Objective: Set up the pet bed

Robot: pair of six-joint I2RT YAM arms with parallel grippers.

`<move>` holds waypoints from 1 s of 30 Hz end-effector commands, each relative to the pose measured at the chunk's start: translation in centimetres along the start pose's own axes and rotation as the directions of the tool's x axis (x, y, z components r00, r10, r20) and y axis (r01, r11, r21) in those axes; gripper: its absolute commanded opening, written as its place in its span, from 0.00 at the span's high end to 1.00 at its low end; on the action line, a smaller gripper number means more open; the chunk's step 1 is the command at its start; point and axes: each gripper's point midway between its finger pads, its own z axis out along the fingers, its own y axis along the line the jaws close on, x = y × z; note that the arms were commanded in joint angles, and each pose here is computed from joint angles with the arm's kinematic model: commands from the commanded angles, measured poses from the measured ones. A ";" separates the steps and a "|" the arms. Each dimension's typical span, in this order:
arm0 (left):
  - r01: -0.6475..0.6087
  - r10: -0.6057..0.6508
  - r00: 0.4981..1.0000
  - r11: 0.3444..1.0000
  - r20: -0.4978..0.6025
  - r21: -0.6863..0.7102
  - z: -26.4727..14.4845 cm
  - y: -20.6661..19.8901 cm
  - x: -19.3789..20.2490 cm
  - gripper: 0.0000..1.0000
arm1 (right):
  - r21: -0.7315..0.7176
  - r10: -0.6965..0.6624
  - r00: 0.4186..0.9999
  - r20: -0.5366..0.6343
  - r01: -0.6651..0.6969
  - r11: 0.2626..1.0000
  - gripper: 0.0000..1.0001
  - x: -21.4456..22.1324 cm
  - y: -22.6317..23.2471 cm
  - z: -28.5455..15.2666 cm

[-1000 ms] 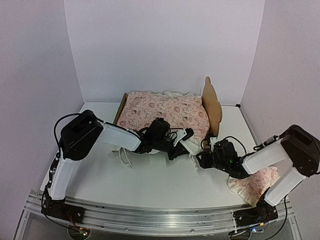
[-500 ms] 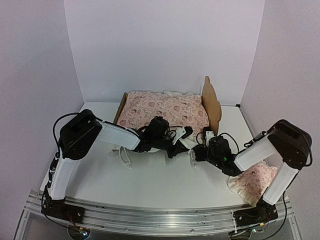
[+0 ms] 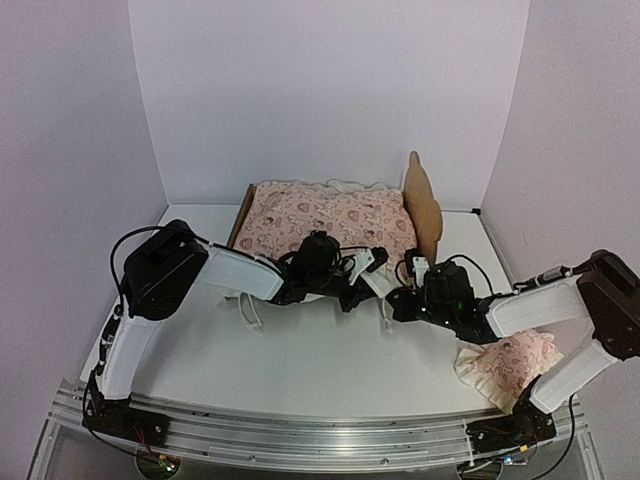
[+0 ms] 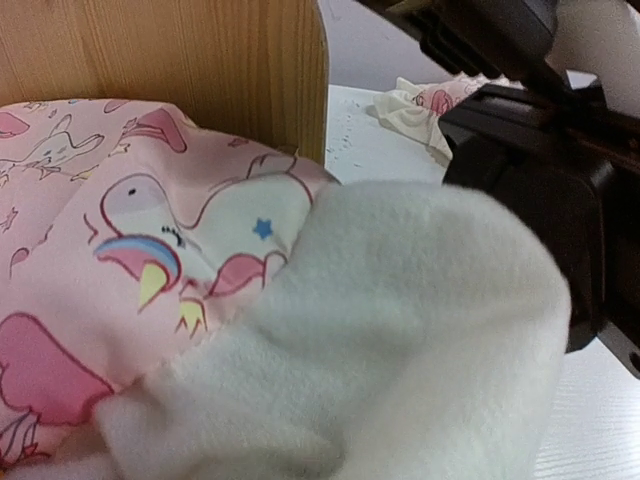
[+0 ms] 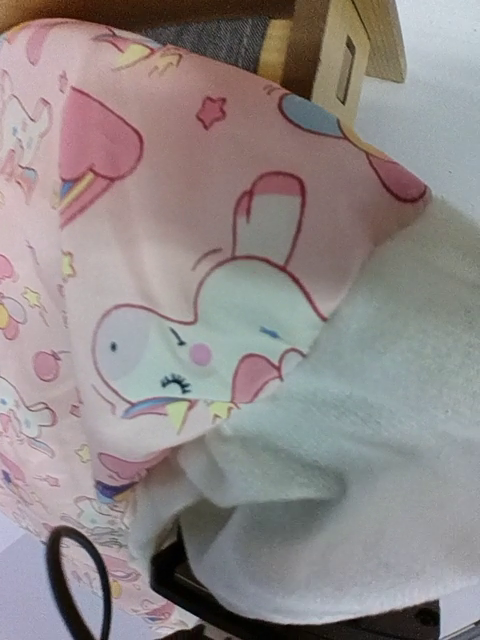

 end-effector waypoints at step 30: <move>0.225 -0.238 0.970 0.956 0.050 0.187 3.4 -1.1 2.8 1.00 | -0.085 -0.069 0.939 -0.336 0.043 0.995 0.59 1.0 2.9 -4.0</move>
